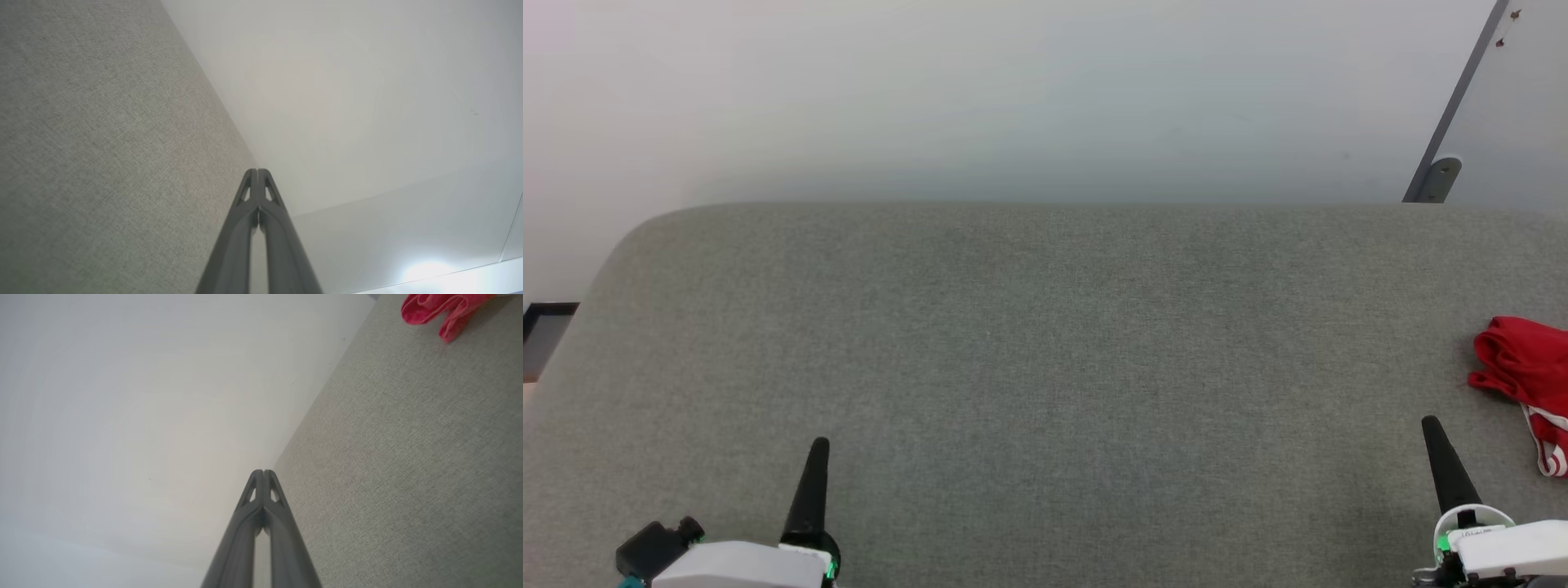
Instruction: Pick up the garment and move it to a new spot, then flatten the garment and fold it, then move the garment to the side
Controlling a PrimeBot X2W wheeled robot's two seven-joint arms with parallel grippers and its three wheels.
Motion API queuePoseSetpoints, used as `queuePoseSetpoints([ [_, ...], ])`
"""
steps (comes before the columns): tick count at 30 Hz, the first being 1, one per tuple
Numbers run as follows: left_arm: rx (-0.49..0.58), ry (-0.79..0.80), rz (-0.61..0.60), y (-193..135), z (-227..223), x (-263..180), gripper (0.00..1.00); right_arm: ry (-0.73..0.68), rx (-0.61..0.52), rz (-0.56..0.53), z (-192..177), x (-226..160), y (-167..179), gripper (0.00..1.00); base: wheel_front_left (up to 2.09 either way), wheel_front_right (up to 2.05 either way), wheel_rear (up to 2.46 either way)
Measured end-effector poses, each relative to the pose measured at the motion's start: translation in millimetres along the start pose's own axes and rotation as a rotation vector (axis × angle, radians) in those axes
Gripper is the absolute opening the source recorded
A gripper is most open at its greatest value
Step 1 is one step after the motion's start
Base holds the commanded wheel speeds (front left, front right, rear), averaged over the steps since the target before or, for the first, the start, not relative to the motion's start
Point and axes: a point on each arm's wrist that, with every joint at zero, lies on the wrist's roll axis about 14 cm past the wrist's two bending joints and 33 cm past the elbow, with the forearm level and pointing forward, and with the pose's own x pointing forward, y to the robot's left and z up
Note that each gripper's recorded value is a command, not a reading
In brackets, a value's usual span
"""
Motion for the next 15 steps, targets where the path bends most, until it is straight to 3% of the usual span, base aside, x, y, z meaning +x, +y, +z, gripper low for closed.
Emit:
queuePoseSetpoints([
  [15,-0.139,0.013,-0.003,-2.7,-1.9,7.0,0.00,-0.002,0.129,-0.001,-0.1,4.5,-0.1,0.00,0.00,0.00,0.00],
])
